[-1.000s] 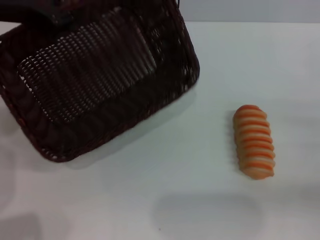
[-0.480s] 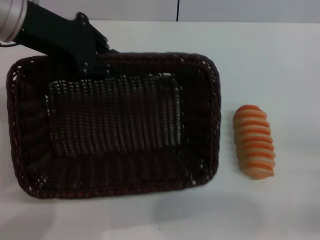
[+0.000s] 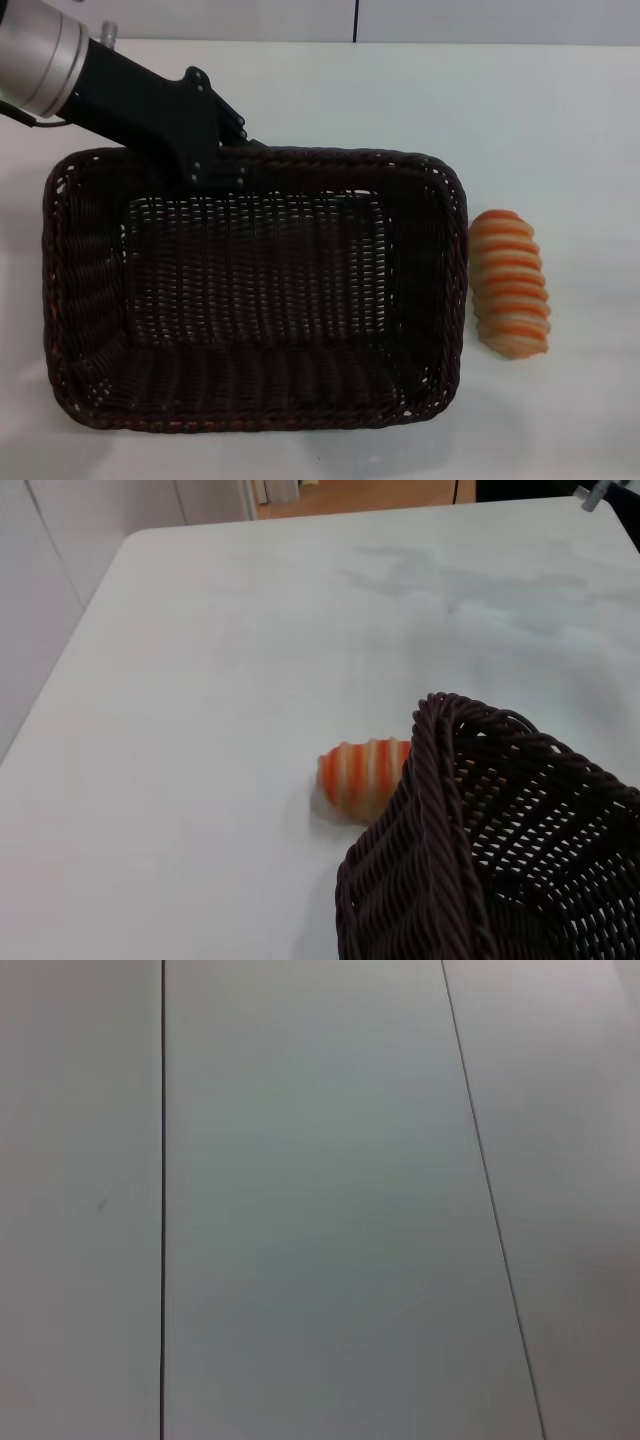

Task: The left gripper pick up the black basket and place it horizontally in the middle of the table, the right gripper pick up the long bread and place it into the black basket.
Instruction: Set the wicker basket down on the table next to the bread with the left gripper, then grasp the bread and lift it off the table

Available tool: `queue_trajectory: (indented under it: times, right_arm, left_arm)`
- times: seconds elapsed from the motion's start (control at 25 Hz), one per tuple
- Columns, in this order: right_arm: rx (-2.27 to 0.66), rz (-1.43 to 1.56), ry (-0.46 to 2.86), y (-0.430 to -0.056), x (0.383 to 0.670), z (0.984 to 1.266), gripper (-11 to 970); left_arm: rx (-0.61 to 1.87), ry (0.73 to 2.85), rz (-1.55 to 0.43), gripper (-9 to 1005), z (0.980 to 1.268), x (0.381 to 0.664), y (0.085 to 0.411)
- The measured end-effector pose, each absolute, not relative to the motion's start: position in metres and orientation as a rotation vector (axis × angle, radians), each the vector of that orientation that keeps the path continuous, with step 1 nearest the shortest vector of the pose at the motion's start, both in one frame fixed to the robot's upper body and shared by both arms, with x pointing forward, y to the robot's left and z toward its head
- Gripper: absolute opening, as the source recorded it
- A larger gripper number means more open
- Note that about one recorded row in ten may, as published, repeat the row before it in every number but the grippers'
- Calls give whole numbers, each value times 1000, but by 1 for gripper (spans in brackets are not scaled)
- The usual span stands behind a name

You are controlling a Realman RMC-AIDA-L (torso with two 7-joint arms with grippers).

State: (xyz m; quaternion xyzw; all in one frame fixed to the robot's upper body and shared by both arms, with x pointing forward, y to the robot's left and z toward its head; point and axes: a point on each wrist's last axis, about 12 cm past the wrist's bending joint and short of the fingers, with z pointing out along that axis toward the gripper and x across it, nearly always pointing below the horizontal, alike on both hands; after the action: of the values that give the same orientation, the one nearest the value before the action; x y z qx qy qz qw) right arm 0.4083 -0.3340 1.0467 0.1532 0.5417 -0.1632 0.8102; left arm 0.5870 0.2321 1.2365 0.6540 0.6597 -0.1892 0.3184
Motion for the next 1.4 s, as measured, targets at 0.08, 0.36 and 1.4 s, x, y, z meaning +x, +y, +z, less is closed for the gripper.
queue_trajectory:
  times: [0.08,0.36,1.4]
  right_arm:
    - [328,-348,1157,-334,408,1047,549]
    - [326,-350,1156,-335,408,1047,549]
    - [250,-168,1199,-294,409,1045,550]
  left_arm:
    - [1708,1745,-547,188,1224,590,231]
    - [1711,1725,-540,263,1220,590,228]
    - [742,1366,-529,676,1267,588,324]
